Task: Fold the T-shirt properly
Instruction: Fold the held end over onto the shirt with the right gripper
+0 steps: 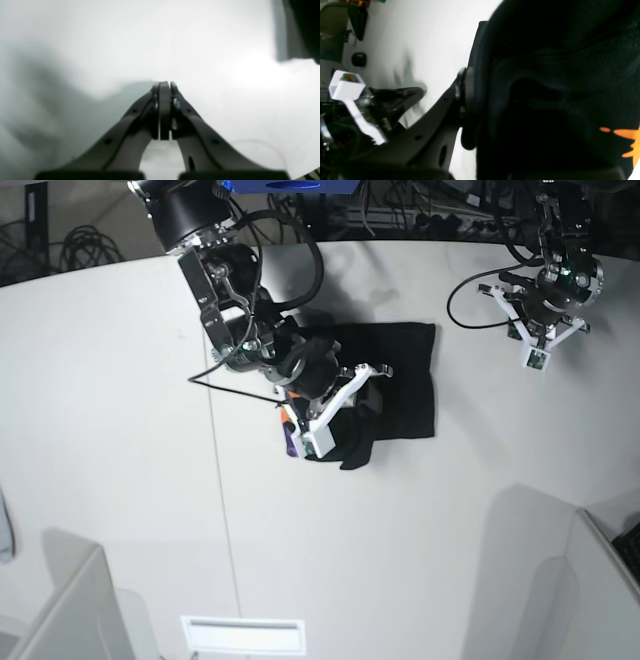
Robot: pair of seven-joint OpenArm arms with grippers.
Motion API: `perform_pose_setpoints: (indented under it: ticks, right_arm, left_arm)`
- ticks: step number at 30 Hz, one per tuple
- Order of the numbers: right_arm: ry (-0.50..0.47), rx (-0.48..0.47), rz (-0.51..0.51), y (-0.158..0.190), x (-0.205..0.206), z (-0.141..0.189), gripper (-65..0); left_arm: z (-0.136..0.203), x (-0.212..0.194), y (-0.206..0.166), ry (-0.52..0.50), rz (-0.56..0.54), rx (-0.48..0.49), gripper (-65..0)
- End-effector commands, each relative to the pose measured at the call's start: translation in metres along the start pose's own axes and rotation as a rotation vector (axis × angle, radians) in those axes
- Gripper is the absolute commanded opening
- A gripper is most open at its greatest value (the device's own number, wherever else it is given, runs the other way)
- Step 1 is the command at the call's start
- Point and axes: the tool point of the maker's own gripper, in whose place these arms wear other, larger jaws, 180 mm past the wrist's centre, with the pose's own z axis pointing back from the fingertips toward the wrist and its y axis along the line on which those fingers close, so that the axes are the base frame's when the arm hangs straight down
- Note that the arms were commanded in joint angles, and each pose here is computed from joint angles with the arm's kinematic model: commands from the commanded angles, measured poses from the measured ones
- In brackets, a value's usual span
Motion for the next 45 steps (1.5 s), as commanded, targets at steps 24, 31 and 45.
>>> perform_pose_setpoints:
  ticks: [24, 31, 45]
  right_arm:
    - [-0.002, 0.066, 0.008, 0.028, -0.004, -0.015, -65.0]
    - [0.01, 0.049, 0.008, 0.021, -0.005, -0.02, -65.0]
    - [0.01, -0.039, -0.107, 0.013, -0.003, -0.024, -36.9]
  left_arm:
    - [0.019, -0.009, 0.037, -0.027, 0.05, 0.074, -65.0]
    - [0.015, -0.018, 0.039, -0.001, 0.061, 0.07, -65.0]
    - [0.012, -0.023, 0.039, 0.013, 0.067, 0.064, -65.0]
